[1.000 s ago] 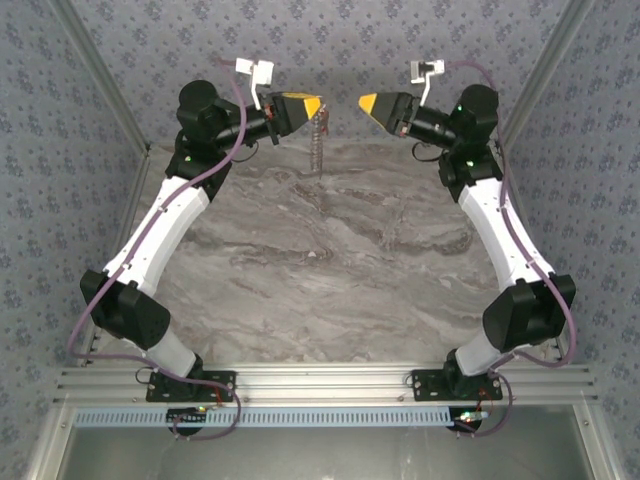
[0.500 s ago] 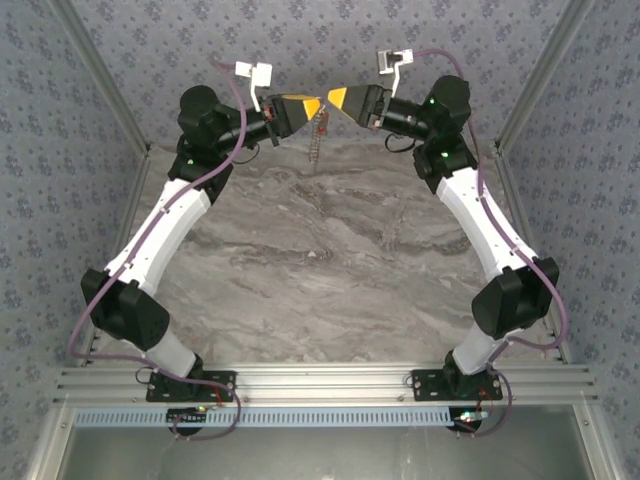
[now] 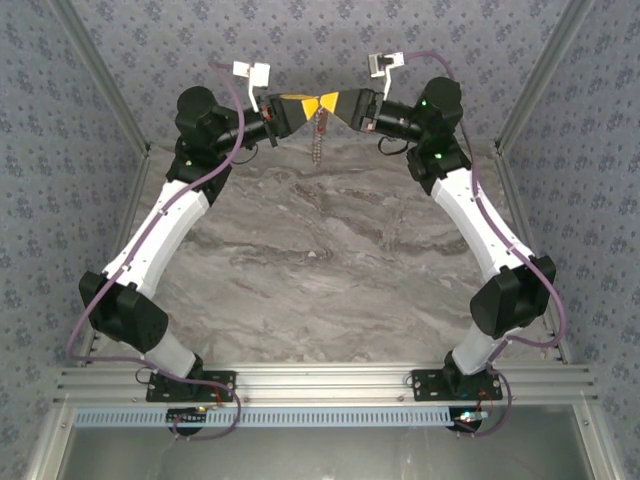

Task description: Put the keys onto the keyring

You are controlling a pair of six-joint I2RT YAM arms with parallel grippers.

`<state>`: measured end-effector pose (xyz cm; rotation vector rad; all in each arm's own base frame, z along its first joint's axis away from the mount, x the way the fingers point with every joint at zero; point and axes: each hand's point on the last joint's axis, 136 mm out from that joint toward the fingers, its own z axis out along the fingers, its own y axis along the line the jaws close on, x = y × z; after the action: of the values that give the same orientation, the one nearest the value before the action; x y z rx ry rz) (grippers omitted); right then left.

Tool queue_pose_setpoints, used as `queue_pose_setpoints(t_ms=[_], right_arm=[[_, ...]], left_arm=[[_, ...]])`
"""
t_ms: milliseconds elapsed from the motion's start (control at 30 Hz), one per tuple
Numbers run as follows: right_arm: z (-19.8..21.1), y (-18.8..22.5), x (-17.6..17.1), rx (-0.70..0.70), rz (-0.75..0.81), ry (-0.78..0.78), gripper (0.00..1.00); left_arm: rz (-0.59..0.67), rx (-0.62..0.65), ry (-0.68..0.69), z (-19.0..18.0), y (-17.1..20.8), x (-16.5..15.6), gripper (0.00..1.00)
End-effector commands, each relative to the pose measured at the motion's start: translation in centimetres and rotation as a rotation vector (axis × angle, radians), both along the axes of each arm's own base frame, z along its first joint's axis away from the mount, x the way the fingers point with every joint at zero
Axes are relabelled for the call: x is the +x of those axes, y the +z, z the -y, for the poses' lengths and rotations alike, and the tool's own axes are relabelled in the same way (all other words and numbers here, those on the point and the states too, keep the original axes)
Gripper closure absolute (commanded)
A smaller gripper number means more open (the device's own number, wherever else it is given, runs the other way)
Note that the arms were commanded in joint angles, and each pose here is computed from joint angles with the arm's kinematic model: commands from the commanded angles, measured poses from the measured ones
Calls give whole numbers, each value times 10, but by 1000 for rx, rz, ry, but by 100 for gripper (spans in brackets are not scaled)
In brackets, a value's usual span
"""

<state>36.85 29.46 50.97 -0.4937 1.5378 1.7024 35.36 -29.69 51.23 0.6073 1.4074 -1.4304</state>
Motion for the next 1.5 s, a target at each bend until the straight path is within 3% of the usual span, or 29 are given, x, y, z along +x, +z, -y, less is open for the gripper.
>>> queue_pose_setpoints(t_ms=[0, 133, 300, 433, 633, 833, 1067, 1467], right_arm=[[-5, 8, -4, 7, 27, 14, 73], [-7, 8, -5, 7, 26, 26, 79], [-8, 6, -5, 1, 25, 33, 100], [0, 3, -1, -12, 16, 19, 100], [24, -11, 5, -100, 10, -35, 100], [33, -37, -3, -298, 52, -76, 100], [45, -51, -16, -501, 124, -98, 100], [45, -38, -27, -467, 168, -53, 100]], left_arm=[[86, -47, 15, -11, 28, -17, 100], [83, -47, 17, -11, 27, -16, 100], [81, -45, 21, -11, 26, -15, 100], [74, -37, 32, -11, 24, -13, 100], [80, 2, 78, -20, 21, -11, 68], [82, 53, 86, -24, 15, -10, 54], [60, 172, 28, -16, -4, -11, 48], [58, 281, -143, 11, -17, -31, 52]])
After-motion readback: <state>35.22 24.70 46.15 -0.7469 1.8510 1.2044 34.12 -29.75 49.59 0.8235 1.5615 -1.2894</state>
